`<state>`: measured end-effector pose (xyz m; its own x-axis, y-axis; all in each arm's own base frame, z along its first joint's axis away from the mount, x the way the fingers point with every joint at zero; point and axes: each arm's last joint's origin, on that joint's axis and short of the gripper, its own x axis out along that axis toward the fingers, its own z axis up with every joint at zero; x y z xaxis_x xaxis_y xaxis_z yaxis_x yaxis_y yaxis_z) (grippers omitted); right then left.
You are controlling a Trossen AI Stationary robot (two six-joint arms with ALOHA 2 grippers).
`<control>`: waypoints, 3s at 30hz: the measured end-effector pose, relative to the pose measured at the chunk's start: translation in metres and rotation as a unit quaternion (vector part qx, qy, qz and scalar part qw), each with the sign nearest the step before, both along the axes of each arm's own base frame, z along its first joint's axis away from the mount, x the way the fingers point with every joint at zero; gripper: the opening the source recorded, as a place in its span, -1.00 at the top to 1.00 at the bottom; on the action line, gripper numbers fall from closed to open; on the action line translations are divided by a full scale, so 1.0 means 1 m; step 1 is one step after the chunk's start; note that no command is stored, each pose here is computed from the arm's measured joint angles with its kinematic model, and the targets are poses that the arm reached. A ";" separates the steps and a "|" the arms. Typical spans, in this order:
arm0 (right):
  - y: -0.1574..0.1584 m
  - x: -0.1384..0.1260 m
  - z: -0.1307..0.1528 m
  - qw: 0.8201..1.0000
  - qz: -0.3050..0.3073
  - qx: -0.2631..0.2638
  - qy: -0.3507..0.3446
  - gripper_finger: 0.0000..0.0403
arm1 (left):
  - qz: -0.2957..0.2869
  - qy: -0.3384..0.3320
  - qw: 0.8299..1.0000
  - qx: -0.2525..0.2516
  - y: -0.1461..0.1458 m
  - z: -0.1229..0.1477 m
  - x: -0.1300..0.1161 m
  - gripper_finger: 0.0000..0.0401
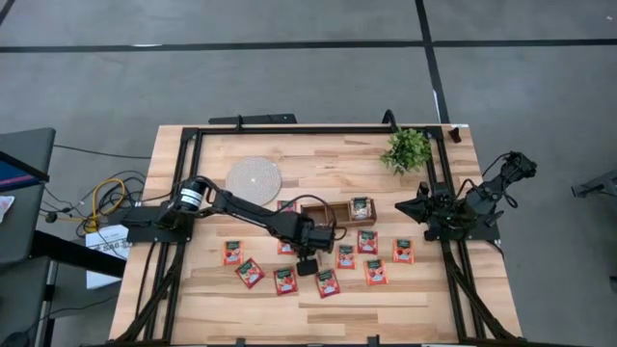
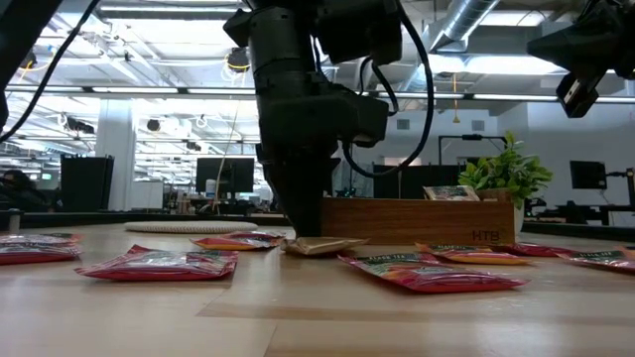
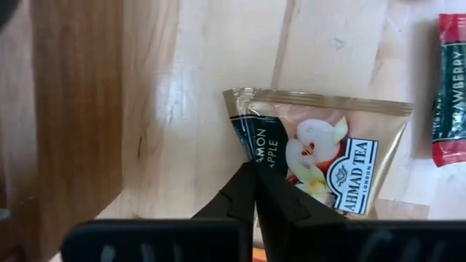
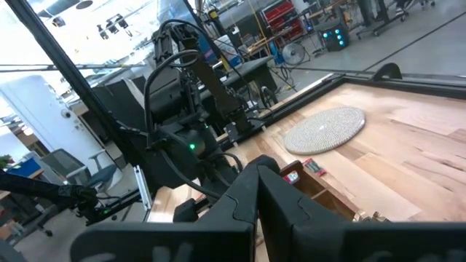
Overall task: Pick & Place Tea
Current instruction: Put the yellow tea bag into the right section of the wooden organizer
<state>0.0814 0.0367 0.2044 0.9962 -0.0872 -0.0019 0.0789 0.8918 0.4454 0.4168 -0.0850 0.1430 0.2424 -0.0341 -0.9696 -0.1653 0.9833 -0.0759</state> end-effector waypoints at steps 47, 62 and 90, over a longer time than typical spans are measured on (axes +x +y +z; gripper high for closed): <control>0.013 0.077 0.028 0.998 -0.020 -0.017 0.054 0.51 | -0.045 -0.272 0.933 0.232 0.049 0.169 0.020 1.00; -0.011 0.114 0.047 0.982 -0.106 -0.070 0.141 0.09 | -0.068 -0.244 0.917 0.307 0.062 0.169 0.020 1.00; -0.033 0.131 0.057 0.983 -0.066 -0.055 0.165 0.30 | -0.067 -0.245 0.915 0.314 0.065 0.170 0.021 1.00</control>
<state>0.2123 0.0035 0.2613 0.9230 -0.2335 -0.3058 0.3211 0.9052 0.2783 0.4379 -0.0200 0.3130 0.6879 0.4309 -0.5841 -0.1379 0.8677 0.4777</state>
